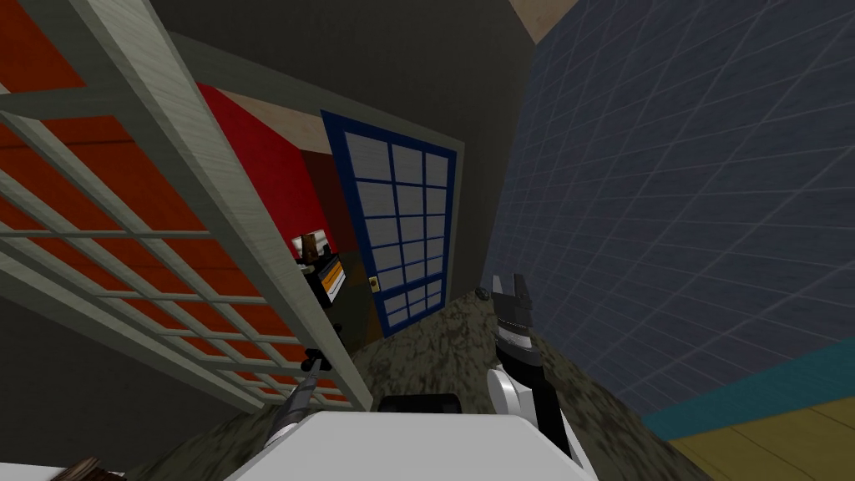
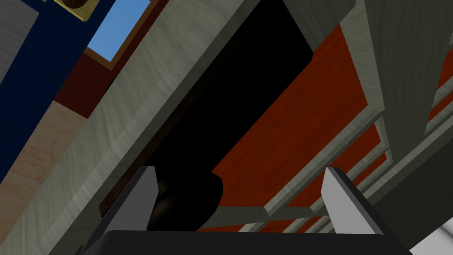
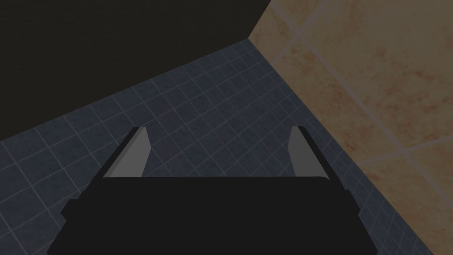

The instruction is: Pull the door open

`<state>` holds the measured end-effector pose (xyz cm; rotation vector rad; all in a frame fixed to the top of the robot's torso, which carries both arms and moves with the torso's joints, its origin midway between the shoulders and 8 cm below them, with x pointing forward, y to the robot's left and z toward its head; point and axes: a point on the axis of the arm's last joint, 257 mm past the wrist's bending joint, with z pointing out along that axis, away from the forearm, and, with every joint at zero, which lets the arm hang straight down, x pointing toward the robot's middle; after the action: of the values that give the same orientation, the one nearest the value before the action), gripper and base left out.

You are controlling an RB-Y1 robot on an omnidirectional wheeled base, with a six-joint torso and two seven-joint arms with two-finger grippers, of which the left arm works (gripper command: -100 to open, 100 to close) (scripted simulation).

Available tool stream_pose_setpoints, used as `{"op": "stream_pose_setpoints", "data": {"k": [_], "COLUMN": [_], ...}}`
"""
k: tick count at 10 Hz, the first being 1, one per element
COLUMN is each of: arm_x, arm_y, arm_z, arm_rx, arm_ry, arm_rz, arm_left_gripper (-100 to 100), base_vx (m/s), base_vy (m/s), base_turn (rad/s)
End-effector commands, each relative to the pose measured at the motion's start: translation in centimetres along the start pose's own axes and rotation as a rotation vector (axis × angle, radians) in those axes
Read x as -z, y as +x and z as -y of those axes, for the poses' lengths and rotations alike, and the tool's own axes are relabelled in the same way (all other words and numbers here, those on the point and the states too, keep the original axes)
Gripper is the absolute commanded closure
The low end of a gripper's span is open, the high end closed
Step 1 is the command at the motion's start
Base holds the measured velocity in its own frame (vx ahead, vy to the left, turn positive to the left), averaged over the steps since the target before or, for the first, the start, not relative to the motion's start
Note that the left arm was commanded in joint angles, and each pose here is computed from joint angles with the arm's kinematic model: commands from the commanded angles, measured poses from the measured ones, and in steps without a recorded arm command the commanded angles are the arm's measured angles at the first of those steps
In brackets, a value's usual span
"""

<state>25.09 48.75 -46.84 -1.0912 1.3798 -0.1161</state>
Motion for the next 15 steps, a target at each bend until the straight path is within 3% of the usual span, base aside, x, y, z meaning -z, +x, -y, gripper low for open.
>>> {"op": "stream_pose_setpoints", "data": {"k": [1,9,10,15], "arm_x": [-0.21,-0.21,-0.09,-0.63], "arm_y": [-2.3,-2.3,0.2,0.6], "arm_z": [-1.3,-1.3,0.9,1.6], "arm_rx": [0.016,0.016,0.059,0.171], "arm_ry": [-0.031,-0.031,-0.002,0.014], "arm_rz": [0.031,0.031,-0.003,-0.008], "arm_left_gripper": [100,100,100,100], "base_vx": [-0.02,-0.003,-0.04,-0.053], "base_vy": [-0.006,0.002,-0.013,0.015], "base_turn": [-0.004,0.0,-0.089,-0.054]}}
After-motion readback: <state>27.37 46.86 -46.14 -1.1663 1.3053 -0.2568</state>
